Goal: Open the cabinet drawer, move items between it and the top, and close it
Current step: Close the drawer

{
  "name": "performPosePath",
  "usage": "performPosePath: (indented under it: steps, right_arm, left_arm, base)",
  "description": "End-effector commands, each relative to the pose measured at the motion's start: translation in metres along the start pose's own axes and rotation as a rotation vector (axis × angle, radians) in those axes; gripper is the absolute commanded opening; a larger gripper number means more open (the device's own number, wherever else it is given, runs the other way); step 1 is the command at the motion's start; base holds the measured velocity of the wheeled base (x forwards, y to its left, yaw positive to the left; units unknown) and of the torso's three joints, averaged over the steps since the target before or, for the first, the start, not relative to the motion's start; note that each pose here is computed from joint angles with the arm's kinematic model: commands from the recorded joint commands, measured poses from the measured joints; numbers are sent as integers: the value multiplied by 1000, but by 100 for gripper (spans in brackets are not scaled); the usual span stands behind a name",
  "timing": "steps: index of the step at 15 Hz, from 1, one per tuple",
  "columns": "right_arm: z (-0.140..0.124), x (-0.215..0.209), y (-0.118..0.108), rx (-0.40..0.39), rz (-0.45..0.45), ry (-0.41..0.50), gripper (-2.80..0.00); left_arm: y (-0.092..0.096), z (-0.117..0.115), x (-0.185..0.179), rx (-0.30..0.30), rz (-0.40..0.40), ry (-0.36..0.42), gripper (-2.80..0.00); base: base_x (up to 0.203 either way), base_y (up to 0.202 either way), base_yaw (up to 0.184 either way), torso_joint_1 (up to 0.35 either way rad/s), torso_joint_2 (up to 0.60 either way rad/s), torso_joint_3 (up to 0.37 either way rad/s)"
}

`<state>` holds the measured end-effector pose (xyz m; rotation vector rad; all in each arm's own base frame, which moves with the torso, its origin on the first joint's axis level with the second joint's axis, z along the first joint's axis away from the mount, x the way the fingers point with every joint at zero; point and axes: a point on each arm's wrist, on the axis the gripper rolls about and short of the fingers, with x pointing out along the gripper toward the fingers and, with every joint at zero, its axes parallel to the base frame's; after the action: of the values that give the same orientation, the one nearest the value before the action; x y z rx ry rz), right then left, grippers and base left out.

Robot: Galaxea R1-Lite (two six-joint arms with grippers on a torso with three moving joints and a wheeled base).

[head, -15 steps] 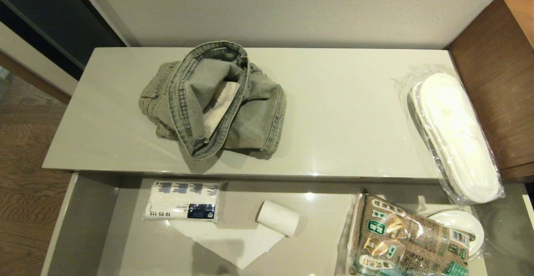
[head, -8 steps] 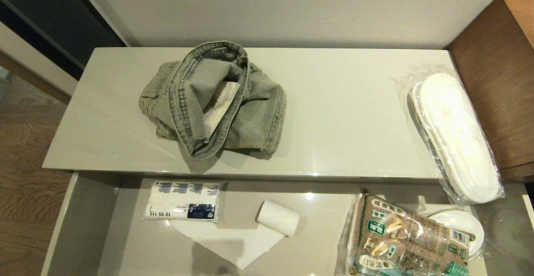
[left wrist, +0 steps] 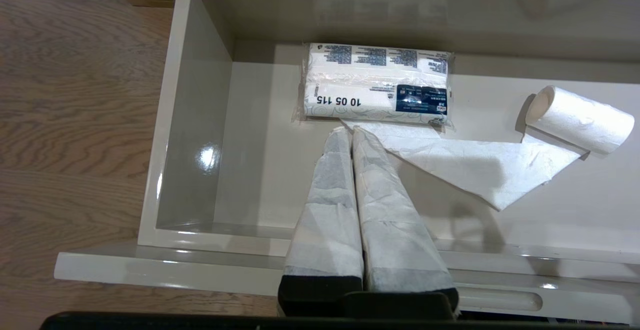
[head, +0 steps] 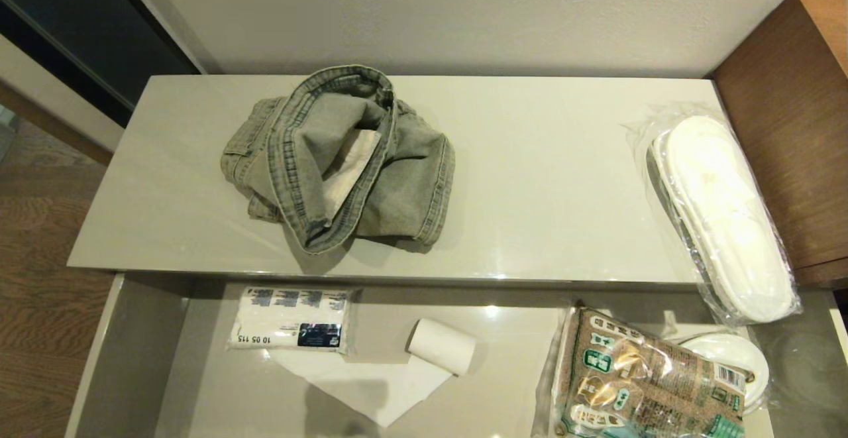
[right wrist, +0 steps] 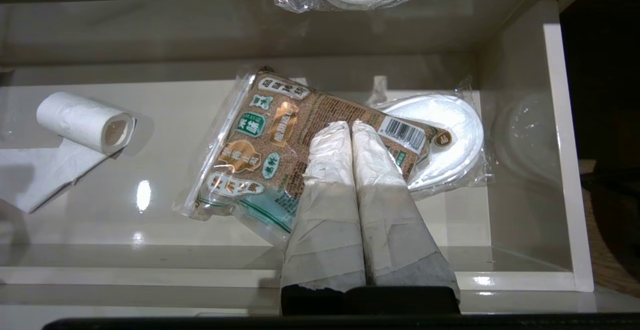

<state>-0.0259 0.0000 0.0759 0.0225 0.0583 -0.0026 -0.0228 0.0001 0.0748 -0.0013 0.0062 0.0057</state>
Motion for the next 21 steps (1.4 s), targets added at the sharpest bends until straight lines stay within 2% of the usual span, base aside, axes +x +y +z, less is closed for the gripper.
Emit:
performPosePath:
  steps: [1, 12, 17, 21]
  right_arm:
    - [0, 0, 0, -1, 0, -2, -280]
    - [0, 0, 0, 11, -13, -3, -280]
    - [0, 0, 0, 13, -15, -4, -280]
    - [0, 0, 0, 13, -15, -4, -280]
  left_arm:
    - [0, 0, 0, 0, 0, 1, -280]
    - [0, 0, 0, 0, 2, 1, -280]
    - [0, 0, 0, 0, 1, 1, -280]
    - [0, 0, 0, 0, 0, 1, -280]
  base:
    - [0, 0, 0, 0, 0, 0]
    - [0, 0, 0, 0, 0, 0]
    - [0, 0, 0, -153, -40, -213]
    - [0, 0, 0, -51, -25, -55]
